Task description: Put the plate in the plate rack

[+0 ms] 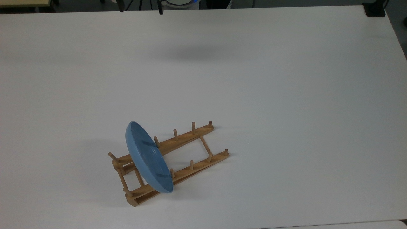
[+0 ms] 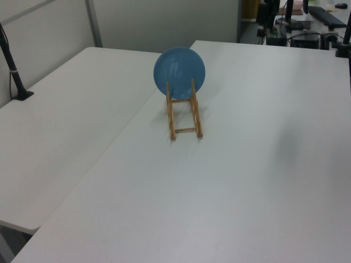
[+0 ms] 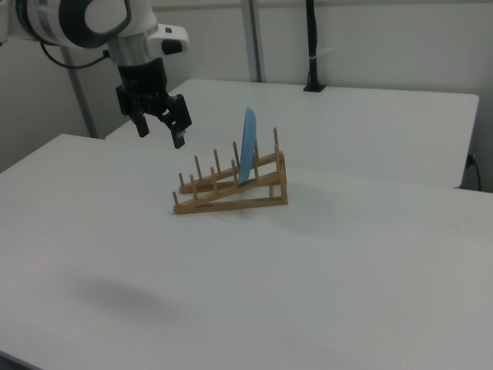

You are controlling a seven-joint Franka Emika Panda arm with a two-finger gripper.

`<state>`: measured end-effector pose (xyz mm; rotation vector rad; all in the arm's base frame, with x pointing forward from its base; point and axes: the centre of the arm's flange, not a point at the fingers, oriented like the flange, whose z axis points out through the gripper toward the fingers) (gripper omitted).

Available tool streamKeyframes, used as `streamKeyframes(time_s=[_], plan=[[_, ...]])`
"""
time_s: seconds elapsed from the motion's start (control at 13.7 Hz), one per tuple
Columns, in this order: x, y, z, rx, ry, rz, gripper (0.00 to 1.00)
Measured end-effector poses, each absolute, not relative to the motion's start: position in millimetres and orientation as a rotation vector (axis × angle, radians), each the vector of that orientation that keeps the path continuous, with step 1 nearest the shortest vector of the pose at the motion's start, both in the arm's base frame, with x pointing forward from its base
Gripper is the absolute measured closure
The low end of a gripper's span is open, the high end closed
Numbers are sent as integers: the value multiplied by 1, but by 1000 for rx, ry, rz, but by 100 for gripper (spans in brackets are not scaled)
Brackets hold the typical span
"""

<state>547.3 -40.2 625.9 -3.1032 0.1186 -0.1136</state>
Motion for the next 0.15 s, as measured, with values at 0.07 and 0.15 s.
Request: streamKeyframes(time_s=[0.07, 0.15], plan=[[545, -42, 629, -3101, 113, -119, 0], [544, -43, 632, -3100, 111, -126, 0]])
